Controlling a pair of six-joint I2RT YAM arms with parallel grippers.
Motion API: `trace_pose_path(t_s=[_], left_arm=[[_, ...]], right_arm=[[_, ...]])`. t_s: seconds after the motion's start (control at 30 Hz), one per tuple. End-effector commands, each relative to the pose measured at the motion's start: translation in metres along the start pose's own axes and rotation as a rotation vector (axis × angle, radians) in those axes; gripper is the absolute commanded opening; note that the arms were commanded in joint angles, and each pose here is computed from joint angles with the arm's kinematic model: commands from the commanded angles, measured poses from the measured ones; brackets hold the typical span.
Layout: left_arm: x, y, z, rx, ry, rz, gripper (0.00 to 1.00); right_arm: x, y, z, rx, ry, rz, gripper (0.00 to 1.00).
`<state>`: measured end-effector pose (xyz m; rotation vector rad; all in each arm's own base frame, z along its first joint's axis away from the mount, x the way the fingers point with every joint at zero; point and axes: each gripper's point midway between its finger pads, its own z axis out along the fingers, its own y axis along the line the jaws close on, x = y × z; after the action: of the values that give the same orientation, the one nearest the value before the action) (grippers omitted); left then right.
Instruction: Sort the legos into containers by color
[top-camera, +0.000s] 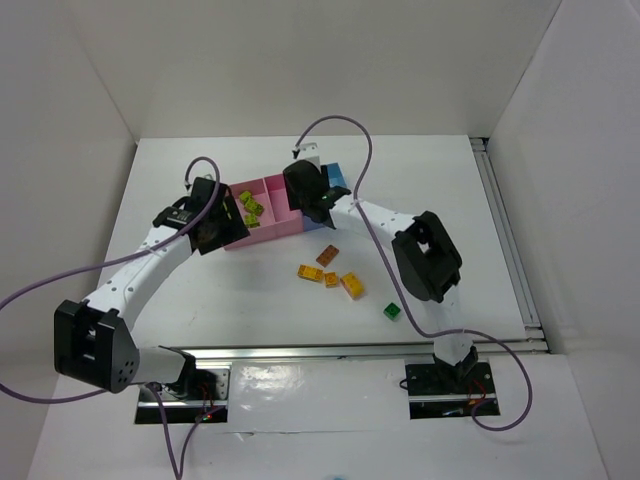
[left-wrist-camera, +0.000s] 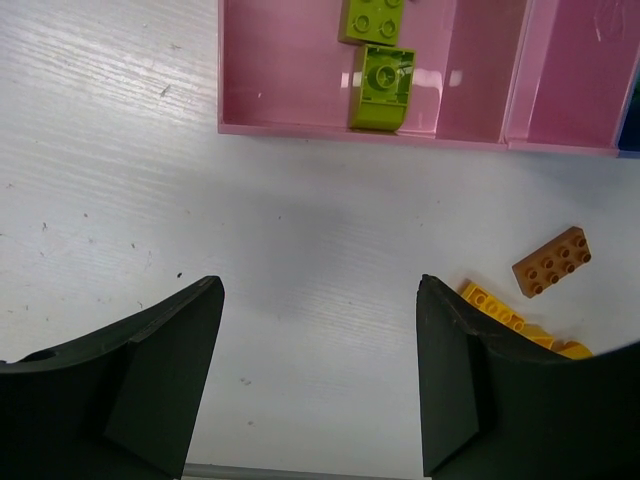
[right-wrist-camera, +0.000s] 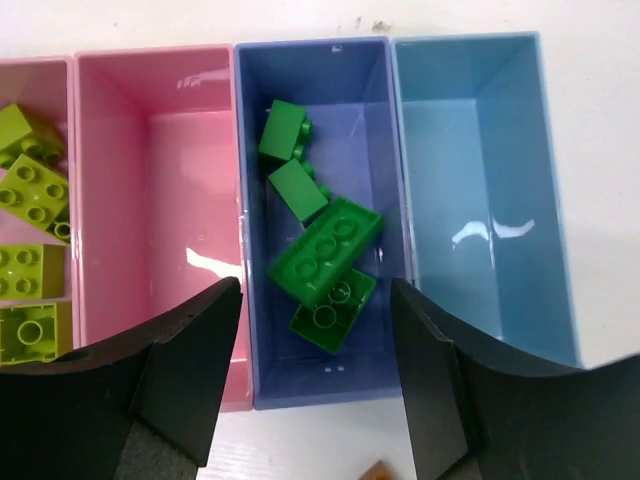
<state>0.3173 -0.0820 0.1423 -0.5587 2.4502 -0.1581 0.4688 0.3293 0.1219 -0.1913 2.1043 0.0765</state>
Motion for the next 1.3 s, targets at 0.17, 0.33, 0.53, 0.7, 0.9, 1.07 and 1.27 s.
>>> trace_pose_path(t_s=[0.17,0.33,0.53,0.7,0.9,1.07,1.27], left_arm=[[-0.010,0.002,-0.010,0.011,-0.035,-0.015,0.81],[-0.009,-0.004,-0.011,0.036,-0.018,-0.004,0.81],[-0.016,-0.014,-0.009,0.060,-0.019,0.003,0.81],[-0.014,-0.022,-0.012,0.094,-0.006,0.010,0.81],[-0.012,-0.027,-0.011,0.108,0.003,0.017,0.79],[-0.005,-0.023,-0.007,0.096,0.019,0.020,0.79],[-0.002,-0.025,-0.005,0.095,0.029,0.019,0.79]], right_arm=[[-0.020,-0.046,-0.079,0.029,-0.073,0.101,0.63],[0.044,-0.096,-0.137,0.092,0.024,0.198,0.61],[0.150,-0.132,-0.187,0.135,0.266,0.339,0.86],[0.203,-0.152,-0.211,0.237,0.386,0.456,0.89],[0.228,-0.161,-0.217,0.303,0.423,0.514,0.92],[0.248,-0.161,-0.225,0.372,0.491,0.620,0.87],[0.260,-0.157,-0.226,0.398,0.522,0.711,0.78]])
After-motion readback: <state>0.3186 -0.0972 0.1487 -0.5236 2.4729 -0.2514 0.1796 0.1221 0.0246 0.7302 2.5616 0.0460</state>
